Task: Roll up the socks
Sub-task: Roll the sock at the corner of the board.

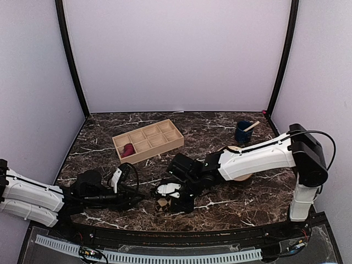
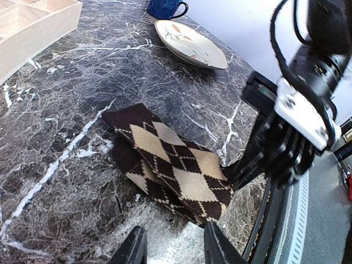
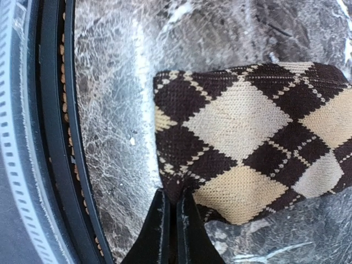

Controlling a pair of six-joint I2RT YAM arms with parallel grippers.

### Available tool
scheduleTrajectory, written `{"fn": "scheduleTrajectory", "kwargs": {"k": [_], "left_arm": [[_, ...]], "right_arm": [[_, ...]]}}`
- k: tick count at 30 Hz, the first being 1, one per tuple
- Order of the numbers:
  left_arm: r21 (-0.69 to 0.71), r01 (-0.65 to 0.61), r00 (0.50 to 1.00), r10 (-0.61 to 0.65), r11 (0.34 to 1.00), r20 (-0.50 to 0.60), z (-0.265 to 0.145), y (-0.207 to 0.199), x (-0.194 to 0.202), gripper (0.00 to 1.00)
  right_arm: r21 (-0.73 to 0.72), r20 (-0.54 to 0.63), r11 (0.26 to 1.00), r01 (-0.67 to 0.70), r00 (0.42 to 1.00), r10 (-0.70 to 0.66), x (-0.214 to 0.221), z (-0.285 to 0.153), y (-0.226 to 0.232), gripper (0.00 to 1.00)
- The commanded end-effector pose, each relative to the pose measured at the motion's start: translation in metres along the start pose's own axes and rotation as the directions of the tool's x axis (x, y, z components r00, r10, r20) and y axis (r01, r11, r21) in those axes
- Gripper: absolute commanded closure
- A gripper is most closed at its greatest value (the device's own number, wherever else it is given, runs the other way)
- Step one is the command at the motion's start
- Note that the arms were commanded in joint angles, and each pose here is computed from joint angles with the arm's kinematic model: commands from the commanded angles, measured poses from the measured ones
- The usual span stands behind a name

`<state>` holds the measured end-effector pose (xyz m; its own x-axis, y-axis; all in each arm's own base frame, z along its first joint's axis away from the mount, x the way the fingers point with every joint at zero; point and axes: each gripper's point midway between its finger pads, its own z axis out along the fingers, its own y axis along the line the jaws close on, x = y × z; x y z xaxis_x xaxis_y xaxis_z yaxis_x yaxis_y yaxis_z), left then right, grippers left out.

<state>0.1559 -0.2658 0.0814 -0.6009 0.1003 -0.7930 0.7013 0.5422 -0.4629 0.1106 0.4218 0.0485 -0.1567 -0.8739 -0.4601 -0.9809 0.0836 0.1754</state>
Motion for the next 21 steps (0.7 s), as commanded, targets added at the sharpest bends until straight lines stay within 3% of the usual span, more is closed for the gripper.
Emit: {"fn": "scheduleTrajectory", "kwargs": {"k": [1,9,21], "left_arm": [[0.042,-0.032,0.999,0.032,0.999,-0.005,-0.002,-0.008,0.004,0.63],[0.112,-0.074,0.994,0.082,0.991,-0.069,0.010,-0.024,0.013,0.61],[0.206,-0.212,0.962,0.241,0.955,-0.128,0.025,-0.054,0.022,0.57]], "right_arm": [[-0.151,-0.009,0.986,-0.073,0.997,0.073,-0.006,-0.005,0.007,1.00],[-0.345,-0.067,0.923,-0.170,0.985,0.157,-0.004,0.002,0.008,1.00],[-0.518,-0.083,0.817,-0.252,0.966,0.246,-0.019,0.005,0.008,1.00]]}}
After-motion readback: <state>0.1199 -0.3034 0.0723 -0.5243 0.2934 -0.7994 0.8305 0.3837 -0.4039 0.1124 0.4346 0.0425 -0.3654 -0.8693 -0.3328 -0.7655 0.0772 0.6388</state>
